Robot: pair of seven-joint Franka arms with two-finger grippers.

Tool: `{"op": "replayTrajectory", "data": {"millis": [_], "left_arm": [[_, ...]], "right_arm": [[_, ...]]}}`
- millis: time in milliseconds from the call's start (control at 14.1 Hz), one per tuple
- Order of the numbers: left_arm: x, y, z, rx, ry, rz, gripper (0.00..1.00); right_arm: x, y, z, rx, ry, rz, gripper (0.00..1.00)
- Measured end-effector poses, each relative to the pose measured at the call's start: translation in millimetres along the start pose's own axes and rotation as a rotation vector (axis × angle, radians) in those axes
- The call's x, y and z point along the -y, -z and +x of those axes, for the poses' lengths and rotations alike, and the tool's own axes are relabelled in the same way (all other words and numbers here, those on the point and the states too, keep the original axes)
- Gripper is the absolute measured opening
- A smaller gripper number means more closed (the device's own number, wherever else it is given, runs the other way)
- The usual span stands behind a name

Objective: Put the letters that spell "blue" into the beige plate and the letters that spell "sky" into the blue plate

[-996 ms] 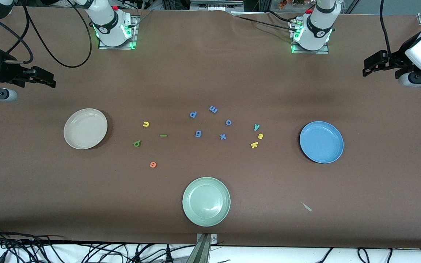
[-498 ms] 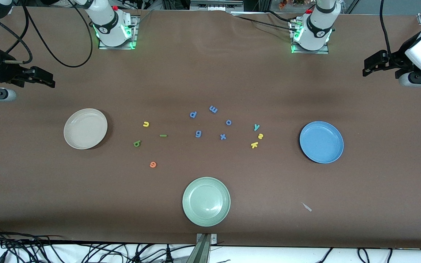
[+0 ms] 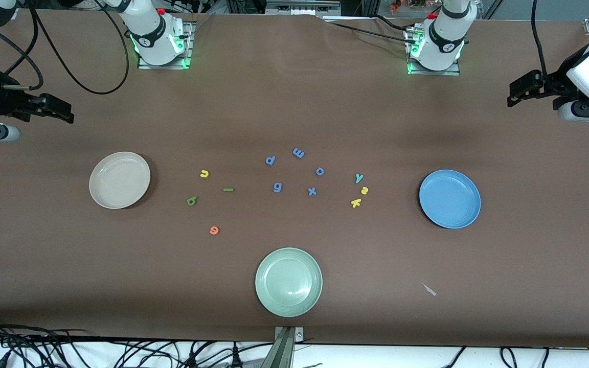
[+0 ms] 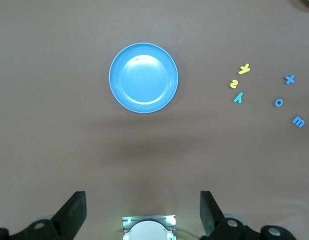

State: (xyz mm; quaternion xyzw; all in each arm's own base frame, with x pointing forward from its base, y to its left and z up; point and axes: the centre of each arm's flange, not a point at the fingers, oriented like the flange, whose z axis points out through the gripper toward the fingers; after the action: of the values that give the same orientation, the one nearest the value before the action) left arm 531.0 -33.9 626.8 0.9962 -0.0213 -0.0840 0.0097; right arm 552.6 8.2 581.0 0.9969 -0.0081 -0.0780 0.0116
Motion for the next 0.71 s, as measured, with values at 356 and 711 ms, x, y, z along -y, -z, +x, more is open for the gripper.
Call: {"op": "replayTrajectory", "data": {"millis": [356,711], "left_arm": [[-0.5,0.0,0.0,0.000,-0.001,0.000,1.00],[-0.8,0.0,0.0,0.000,-0.001,0.000,1.00]], "right_arm": [[-2.5,-0.1,0.1,0.000,-0.004,0.001,1.00],[-3.0,-0.3,0.1,0.002,-0.005,0.001,1.00]]}}
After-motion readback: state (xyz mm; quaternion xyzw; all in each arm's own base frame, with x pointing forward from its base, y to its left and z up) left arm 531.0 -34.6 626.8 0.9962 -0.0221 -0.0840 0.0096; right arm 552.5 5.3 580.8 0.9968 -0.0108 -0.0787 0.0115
